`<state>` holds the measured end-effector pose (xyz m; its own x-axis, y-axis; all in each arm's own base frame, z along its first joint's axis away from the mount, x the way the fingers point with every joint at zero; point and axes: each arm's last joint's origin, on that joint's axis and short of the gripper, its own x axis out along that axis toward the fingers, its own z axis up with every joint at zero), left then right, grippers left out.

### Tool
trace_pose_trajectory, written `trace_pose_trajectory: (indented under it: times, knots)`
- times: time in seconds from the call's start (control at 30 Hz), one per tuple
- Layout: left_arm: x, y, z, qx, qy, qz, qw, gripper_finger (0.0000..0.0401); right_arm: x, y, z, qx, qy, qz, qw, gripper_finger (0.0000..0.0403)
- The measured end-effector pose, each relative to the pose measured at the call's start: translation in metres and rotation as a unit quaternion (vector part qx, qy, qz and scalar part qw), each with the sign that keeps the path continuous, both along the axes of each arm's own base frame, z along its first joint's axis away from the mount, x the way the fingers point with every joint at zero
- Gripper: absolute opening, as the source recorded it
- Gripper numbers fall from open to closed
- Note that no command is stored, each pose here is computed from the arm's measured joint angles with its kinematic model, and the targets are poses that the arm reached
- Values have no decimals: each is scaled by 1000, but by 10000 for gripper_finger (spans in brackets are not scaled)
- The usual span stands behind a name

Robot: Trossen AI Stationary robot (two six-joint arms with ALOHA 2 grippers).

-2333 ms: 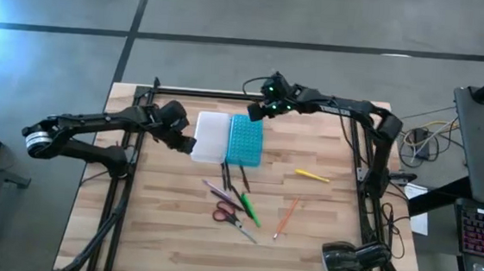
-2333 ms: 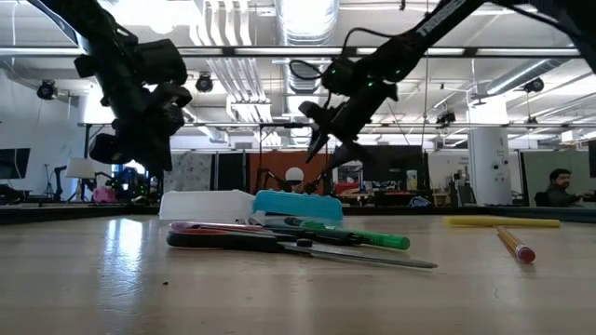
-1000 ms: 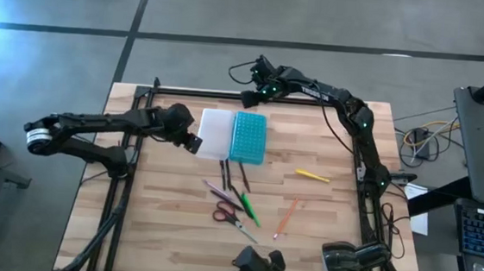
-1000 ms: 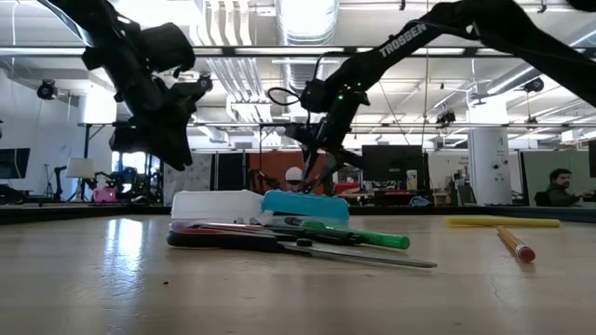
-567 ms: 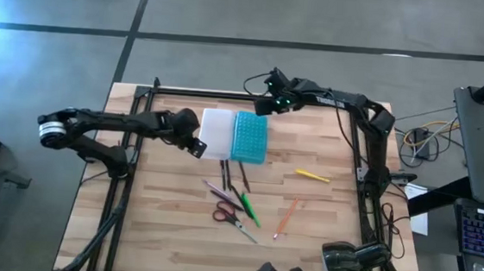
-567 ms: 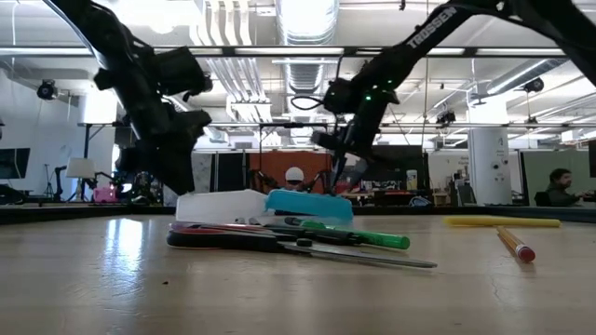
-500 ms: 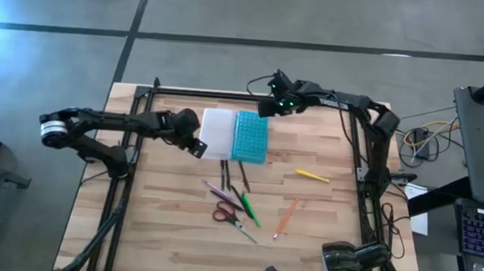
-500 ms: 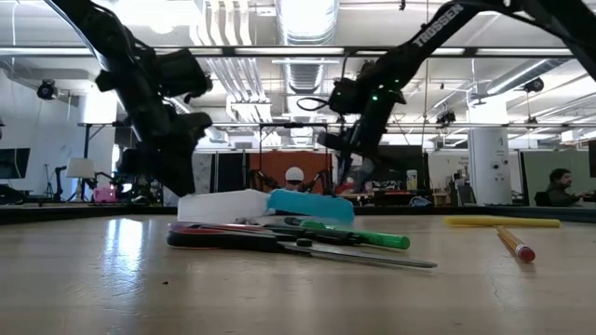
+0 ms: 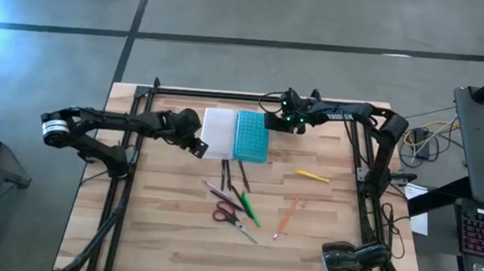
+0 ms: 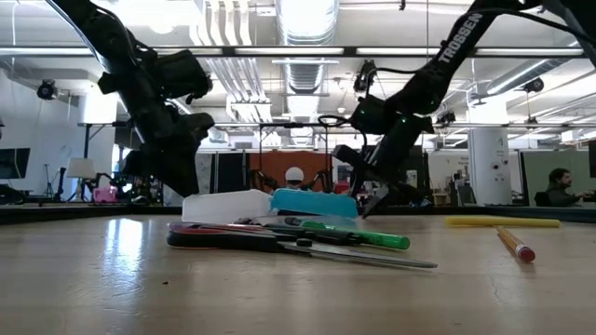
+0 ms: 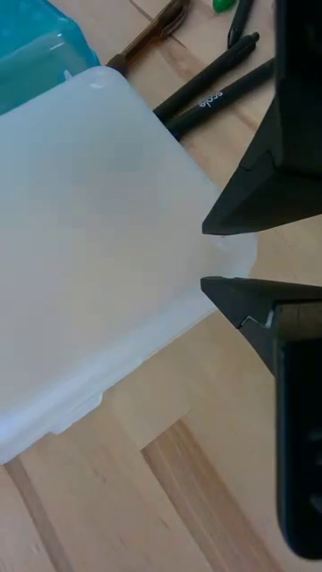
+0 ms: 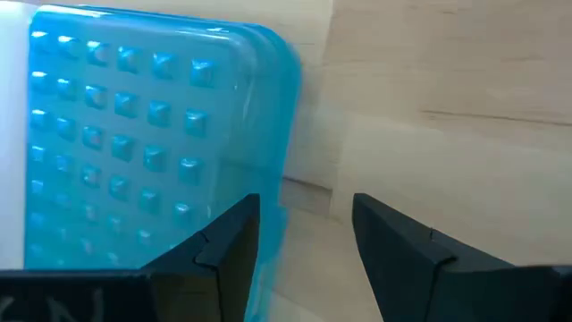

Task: Pick & place school supplies into a supply box
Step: Prepare the blue supply box

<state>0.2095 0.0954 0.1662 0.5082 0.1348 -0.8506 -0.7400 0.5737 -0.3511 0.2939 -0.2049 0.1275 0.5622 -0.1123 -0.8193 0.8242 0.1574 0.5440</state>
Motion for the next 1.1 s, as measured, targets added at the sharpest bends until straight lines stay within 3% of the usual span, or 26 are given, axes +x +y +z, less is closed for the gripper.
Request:
trace_pose_trajectory:
  times: [0.53, 0.77, 1.1]
  knots:
    - [-12, -6, -18, -25, 26, 8, 999, 76, 10, -3, 6, -35, -92, 63, 993, 173]
    - [-18, -9, -27, -32, 22, 9, 999, 76, 9, -2, 5, -38, -84, 65, 994, 173]
    - [-19, -11, -28, -48, 15, 7, 999, 76, 3, -3, 25, -97, -64, 50, 992, 174]
